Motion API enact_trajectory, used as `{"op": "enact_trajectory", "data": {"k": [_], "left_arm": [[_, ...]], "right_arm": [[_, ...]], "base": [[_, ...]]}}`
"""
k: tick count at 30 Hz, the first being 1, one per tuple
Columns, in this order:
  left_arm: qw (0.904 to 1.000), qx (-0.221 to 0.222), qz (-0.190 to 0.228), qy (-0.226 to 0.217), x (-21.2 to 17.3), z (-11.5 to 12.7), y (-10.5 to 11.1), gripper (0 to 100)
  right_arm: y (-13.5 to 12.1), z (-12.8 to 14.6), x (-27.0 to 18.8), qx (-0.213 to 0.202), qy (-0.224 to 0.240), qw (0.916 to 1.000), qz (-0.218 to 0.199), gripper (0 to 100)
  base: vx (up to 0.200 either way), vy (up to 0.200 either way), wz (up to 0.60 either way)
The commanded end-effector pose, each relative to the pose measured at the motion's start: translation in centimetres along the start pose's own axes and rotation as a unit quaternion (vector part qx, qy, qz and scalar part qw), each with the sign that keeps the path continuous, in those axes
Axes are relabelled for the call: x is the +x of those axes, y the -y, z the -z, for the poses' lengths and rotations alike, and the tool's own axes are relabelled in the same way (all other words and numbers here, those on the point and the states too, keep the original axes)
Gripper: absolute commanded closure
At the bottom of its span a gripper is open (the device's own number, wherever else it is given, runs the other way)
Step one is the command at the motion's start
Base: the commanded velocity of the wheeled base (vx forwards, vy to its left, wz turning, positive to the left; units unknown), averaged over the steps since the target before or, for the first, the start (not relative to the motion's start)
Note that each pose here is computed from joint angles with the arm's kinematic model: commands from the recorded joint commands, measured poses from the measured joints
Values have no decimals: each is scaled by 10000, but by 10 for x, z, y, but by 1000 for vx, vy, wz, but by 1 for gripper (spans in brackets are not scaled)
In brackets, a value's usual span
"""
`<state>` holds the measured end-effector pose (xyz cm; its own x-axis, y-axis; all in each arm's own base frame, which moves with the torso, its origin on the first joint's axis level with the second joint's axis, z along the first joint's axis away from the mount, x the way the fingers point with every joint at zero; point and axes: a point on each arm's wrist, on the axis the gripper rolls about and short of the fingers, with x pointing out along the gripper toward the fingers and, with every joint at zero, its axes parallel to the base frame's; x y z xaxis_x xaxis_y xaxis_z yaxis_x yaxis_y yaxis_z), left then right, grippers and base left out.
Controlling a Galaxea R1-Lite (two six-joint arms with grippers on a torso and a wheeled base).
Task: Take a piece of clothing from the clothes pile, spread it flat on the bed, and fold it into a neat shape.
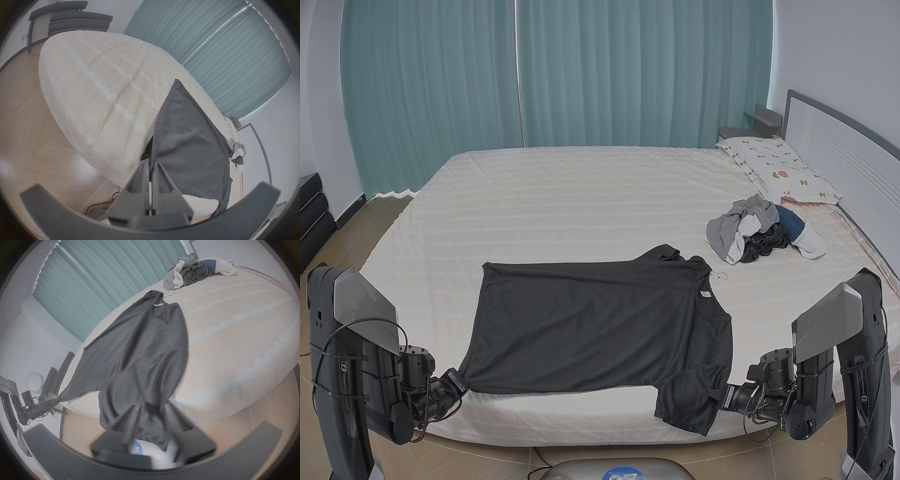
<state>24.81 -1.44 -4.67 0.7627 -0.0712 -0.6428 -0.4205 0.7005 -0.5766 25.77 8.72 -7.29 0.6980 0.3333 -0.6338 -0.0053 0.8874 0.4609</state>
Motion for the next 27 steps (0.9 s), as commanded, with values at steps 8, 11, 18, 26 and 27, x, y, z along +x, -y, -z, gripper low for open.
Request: {"op": "enact_trajectory", "data": {"k": [8, 11, 18, 26, 27], "left_arm": [[10000, -9, 36, 32, 0, -1, 1, 100], [10000, 2, 39, 64, 0, -2, 1, 100], [10000, 55, -35, 54, -3, -2, -2, 100], [9970, 665, -328, -202, -16, 8, -12, 100], [9962, 760, -359, -248, -20, 9, -12, 100]], "right_arm": [[9, -4, -27, 190, -40, 9997, 162, 100], [17, -8, -41, 282, -74, 9994, 165, 100], [30, -2, -63, 100, -510, 9986, -28, 100], [31, -1, -70, -144, -584, 9982, -32, 100], [31, -2, -71, -133, -536, 9985, -43, 100]], "base": [[0, 0, 0], [0, 0, 0], [0, 0, 0], [0, 0, 0], [0, 0, 0]]}}
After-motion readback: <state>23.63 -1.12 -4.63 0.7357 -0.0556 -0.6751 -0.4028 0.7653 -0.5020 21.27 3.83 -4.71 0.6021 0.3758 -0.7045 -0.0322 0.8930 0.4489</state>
